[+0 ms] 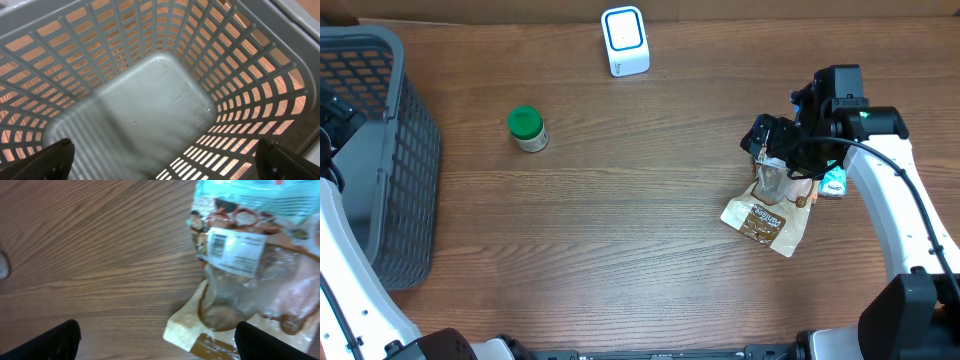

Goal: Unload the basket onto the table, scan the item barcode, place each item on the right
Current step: 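Carry the mushroom bag right and set it on the packets, then move the left gripper over the green-lidded jar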

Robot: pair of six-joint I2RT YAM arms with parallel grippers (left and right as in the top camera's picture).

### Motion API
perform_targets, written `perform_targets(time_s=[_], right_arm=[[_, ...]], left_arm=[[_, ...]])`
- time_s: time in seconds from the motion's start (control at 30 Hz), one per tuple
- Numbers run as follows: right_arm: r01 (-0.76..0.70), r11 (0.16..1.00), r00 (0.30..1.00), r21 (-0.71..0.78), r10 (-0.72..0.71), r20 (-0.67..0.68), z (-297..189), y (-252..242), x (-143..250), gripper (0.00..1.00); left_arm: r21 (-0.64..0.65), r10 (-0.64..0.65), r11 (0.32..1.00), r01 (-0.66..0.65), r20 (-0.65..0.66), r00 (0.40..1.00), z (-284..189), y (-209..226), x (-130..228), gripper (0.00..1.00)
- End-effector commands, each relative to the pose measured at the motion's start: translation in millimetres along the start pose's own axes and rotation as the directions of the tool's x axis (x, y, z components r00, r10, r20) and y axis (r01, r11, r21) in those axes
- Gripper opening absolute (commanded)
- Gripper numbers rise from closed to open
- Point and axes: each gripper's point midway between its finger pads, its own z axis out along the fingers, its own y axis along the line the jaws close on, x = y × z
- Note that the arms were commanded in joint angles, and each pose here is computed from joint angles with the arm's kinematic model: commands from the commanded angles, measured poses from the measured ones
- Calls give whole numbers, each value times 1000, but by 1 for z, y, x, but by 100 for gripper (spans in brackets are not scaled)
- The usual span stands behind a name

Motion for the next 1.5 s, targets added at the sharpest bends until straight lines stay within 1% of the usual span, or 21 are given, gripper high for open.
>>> perform_targets(time_s=[0.0, 0.07, 0.13, 0.27, 0.43, 0.5, 0.57, 0.63, 0.77, 0.87, 0.97, 1.0, 1.03, 1.13, 1.17, 1.2, 1.3, 1.37, 1.47], right_arm=[[-15, 998, 999, 65, 12, 52, -6, -11, -6, 100], [-14, 997, 998, 71, 9, 61, -6, -12, -8, 100], [-27, 992, 997, 125, 17, 81, -7, -21, -11, 100], [-148, 967, 983, 208, 119, 143, -12, -42, -18, 100], [-215, 949, 967, 231, 174, 184, -20, -67, -28, 100], [-269, 928, 953, 257, 218, 212, -28, -92, -34, 100], [-326, 909, 935, 260, 269, 230, -35, -112, -36, 100], [-390, 883, 911, 262, 329, 247, -43, -135, -36, 100], [-471, 848, 874, 242, 414, 253, -53, -161, -32, 100], [-498, 835, 859, 235, 438, 264, -56, -170, -32, 100], [-502, 832, 857, 236, 442, 266, -57, -172, -32, 100], [-502, 832, 857, 236, 442, 266, -57, -172, -32, 100], [-502, 832, 857, 236, 441, 266, -57, -172, -32, 100], [-502, 832, 857, 236, 441, 266, -57, -172, -32, 100], [-502, 832, 857, 236, 441, 267, -57, -172, -32, 100], [-502, 832, 857, 236, 441, 266, -57, -172, -32, 100], [-502, 832, 857, 236, 441, 267, -57, -172, -32, 100], [-502, 832, 857, 236, 441, 266, -57, -172, -32, 100], [-502, 832, 857, 236, 441, 266, -57, -172, -32, 100]], left_arm=[[6, -27, 1000, 27, 13, 1000, -3, -1, -6, 100], [7, -27, 1000, 27, 13, 1000, -3, -1, -6, 100], [6, -27, 1000, 27, 13, 1000, -3, -1, -6, 100], [6, -27, 1000, 27, 13, 1000, -3, -1, -6, 100], [10, -28, 1000, 28, 12, 1000, -3, -1, -6, 100], [60, -31, 998, 31, -8, 999, -3, -10, -2, 100], [163, -40, 985, 49, -58, 998, -5, -28, 5, 100], [279, -23, 958, 59, -132, 991, -11, -48, 19, 100], [387, -2, 919, 70, -172, 985, -18, -67, 25, 100], [479, 62, 878, 16, -146, 987, -30, -81, 23, 100], [495, 58, 869, -8, -86, 995, -47, -83, 7, 100], [514, 49, 858, -28, -26, 998, -69, -85, -7, 100], [526, 46, 849, -43, 7, 999, -81, -87, -14, 100], [569, 52, 818, -91, 84, 995, -119, -98, -24, 100], [583, 66, 805, -113, 102, 993, -130, -102, -23, 96], [599, 87, 789, -140, 117, 989, -141, -108, -18, 95], [622, 148, 758, -195, 127, 981, -161, -126, 2, 95], [606, 204, 761, -233, 118, 972, -164, -138, 20, 96], [547, 303, 777, -311, 107, 947, -161, -152, 49, 96]])
